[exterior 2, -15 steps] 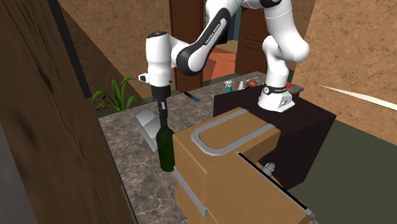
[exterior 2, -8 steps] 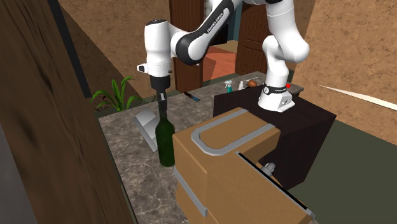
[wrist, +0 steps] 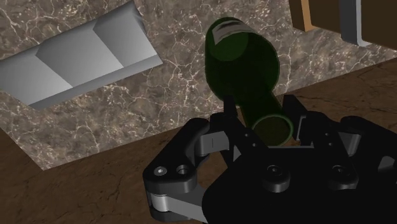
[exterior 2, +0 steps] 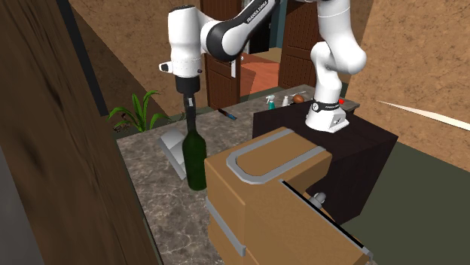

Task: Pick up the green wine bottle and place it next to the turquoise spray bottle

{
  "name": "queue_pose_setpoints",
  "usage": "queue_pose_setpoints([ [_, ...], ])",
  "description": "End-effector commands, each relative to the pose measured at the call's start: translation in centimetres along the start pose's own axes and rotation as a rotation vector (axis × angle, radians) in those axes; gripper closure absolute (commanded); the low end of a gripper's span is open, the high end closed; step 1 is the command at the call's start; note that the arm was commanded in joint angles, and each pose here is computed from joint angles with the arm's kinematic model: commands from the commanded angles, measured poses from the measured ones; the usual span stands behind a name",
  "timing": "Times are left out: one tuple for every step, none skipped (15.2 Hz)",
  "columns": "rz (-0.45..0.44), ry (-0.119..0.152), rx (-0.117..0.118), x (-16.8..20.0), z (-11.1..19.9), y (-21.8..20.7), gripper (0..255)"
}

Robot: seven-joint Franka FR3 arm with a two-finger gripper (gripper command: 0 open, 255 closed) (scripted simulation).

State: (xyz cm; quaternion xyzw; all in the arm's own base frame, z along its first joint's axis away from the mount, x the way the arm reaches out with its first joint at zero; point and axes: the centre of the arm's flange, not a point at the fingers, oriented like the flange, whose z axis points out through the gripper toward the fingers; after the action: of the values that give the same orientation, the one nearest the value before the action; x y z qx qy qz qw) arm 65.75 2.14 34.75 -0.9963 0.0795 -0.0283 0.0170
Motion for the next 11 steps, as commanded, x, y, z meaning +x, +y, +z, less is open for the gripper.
queue_pose_setpoints([
  [0.0,0.0,0.0,0.0,-1.0,0.1,255],
  [0.0,0.0,0.0,0.0,-1.6,0.1,255],
  [0.0,0.0,0.0,0.1,-2.1,0.0,255],
  [0.0,0.0,0.0,0.1,-2.6,0.0,255],
  [0.0,0.0,0.0,0.1,-3.1,0.0,255],
  [0.0,0.0,0.0,0.1,-3.7,0.0,255],
  [0.0,0.0,0.0,0.2,-4.2,0.0,255],
  [0.0,0.0,0.0,0.2,-4.7,-0.1,255],
  [0.0,0.0,0.0,0.2,-5.2,-0.1,255],
  [0.0,0.0,0.0,0.3,-5.8,-0.1,255],
  [0.0,0.0,0.0,0.3,-6.3,-0.1,255],
])
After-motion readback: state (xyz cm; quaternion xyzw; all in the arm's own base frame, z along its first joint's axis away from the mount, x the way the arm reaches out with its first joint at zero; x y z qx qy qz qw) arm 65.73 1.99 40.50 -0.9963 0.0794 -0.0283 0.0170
